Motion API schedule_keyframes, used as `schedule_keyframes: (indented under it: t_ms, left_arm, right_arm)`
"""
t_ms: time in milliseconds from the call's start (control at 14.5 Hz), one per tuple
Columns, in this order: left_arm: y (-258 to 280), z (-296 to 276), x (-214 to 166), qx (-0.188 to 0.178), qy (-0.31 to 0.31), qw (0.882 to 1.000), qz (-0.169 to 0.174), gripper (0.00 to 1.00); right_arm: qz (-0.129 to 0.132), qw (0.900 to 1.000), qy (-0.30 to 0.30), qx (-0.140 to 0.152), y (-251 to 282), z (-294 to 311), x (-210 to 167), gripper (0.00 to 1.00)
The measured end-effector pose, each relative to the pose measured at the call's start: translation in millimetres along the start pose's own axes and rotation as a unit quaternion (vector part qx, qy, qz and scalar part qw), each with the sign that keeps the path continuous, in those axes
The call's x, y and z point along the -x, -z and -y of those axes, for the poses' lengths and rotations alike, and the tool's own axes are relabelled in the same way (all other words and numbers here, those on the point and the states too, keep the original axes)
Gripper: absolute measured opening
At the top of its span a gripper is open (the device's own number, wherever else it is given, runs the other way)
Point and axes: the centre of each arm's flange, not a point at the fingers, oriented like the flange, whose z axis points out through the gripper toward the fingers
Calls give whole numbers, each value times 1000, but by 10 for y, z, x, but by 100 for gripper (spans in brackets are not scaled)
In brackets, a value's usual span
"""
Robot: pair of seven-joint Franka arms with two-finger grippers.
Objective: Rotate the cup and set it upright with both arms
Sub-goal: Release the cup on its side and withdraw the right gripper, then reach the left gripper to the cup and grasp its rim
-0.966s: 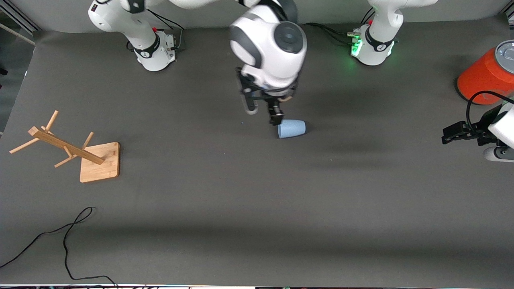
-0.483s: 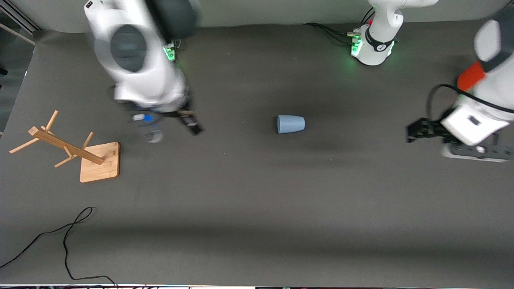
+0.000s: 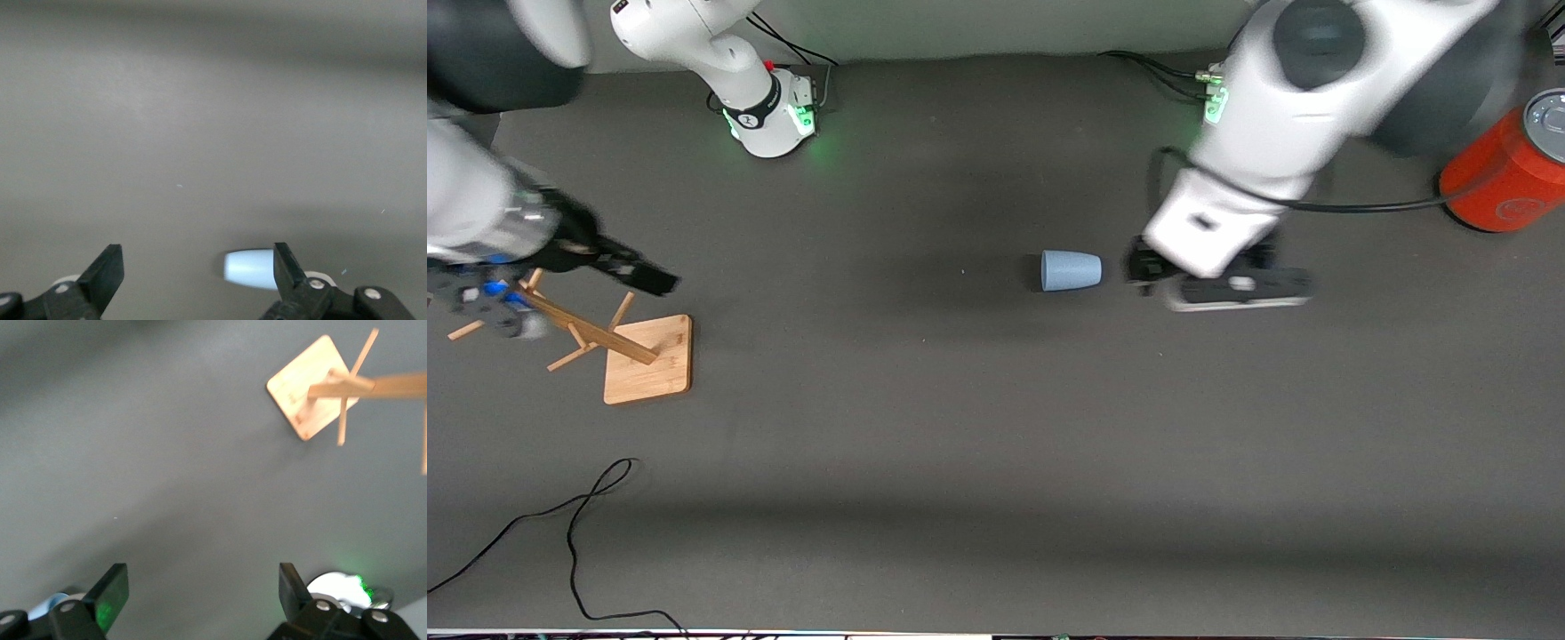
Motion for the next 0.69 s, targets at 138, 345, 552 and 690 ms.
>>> schedule_keyframes:
  t_ms: [138,345,552,690]
  left_arm:
    - [-197,-594,216,-20,22,1000,-4,100]
    - [-532,-1263,559,-60,21,998,-19,100]
    - [-1029,-1696,953,-120,-25,992,-37,100]
    - [-1576,-1936,1253,-170,-57,983,-43,100]
  right_arm:
    - [-5,999,41,-19,-55,-506,-271,100]
    - [-20,995,93,-20,-194,-1004,-432,100]
    - [-37,988,149,-25,-251,-1107,-390,100]
    - [-51,981,184,-28,-250,-1169,-415,100]
